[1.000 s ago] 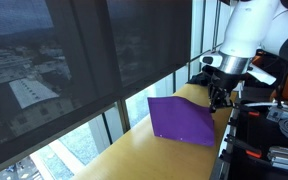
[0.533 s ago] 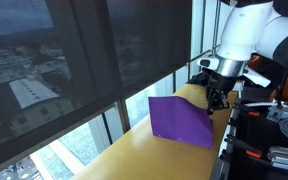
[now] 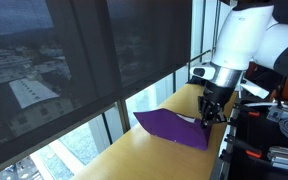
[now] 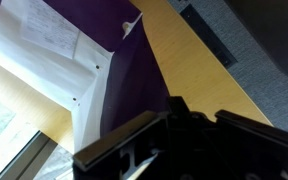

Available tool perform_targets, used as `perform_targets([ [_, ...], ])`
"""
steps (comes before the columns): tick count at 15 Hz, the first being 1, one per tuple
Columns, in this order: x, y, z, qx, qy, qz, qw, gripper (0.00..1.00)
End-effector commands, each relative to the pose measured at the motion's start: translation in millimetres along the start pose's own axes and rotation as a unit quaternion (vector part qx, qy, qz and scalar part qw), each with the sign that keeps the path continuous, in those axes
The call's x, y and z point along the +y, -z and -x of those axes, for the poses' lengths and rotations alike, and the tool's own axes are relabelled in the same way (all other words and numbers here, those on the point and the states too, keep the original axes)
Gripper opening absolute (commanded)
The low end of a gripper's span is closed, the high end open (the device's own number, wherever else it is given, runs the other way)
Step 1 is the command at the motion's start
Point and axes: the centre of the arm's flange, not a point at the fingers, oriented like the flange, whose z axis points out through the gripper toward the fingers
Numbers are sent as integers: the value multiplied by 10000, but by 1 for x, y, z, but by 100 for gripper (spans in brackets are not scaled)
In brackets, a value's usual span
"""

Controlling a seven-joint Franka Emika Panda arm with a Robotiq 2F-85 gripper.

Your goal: Open up the folder

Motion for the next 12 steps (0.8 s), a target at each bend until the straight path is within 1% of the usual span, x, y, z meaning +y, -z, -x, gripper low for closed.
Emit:
perform_targets([
  [1,0,-14,-13,52,238,-70,9997,0],
  [6,9,-30,-26,47,333,-121,9994,0],
  [7,10,-32,-30,65,303,-135,9994,26],
  [8,12,-34,-34,86,275,-147,9995,27],
  [11,30,-31,-39,141,156,-152,9997,47],
  [12,37,-29,-38,136,99,-170,9997,55],
])
